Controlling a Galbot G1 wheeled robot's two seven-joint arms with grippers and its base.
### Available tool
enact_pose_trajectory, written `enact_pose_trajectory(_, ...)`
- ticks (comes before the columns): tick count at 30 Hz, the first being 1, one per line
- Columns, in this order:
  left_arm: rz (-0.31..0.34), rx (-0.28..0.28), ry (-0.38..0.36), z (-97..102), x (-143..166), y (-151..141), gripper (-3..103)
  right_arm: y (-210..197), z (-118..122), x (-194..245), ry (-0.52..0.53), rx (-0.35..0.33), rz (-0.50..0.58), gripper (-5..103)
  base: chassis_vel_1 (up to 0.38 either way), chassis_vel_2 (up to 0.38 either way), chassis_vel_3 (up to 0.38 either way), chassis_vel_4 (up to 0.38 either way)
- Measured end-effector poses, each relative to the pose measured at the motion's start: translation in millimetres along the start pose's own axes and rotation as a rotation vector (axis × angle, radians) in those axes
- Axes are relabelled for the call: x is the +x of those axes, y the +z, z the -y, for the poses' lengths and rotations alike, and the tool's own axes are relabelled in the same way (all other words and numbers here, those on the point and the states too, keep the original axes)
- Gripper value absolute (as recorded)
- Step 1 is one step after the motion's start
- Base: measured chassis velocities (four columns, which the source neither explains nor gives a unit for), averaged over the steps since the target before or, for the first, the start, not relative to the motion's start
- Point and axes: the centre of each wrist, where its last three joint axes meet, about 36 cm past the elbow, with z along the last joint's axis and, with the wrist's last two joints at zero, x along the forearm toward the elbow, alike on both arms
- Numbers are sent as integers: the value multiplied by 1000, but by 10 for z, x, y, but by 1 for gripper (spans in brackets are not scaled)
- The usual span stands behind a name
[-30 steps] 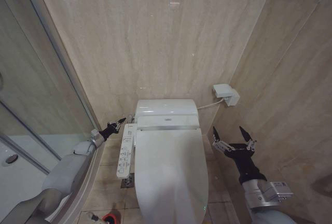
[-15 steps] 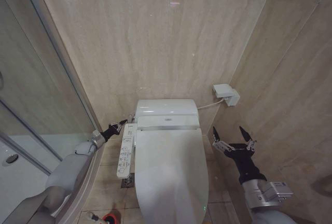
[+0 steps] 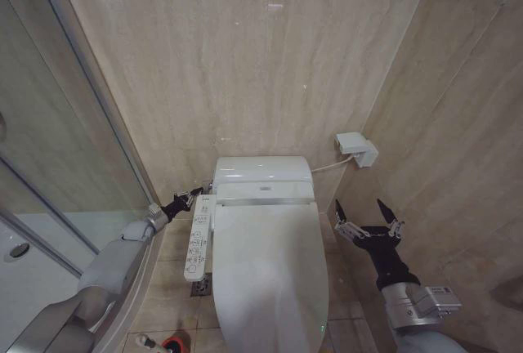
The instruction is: Open the toilet lid, clean the toilet bowl with a toilet brush, close the toilet lid, and flush.
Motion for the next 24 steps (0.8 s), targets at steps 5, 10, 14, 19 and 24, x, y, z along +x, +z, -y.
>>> enact_pose_trajectory(5, -18, 6, 6, 19, 11, 46, 0, 0, 0, 0, 0, 0, 0, 100, 0, 0, 0, 0)
enact_pose_trajectory(10, -19, 13, -15, -15, -6, 58, 0, 0, 0, 0, 0, 0, 0, 100, 0, 0, 0, 0)
enact_pose_trajectory(14, -15, 29, -39, -48, -3, 63, 0, 0, 0, 0, 0, 0, 0, 100, 0, 0, 0, 0)
enact_pose_trajectory(19, -21, 71, -63, -4, -48, 112, 0, 0, 0, 0, 0, 0, 0, 100, 0, 0, 0, 0)
enact_pose_trajectory(24, -21, 102, -72, 146, -48, 193, 0, 0, 0, 0, 0, 0, 0, 100, 0, 0, 0, 0)
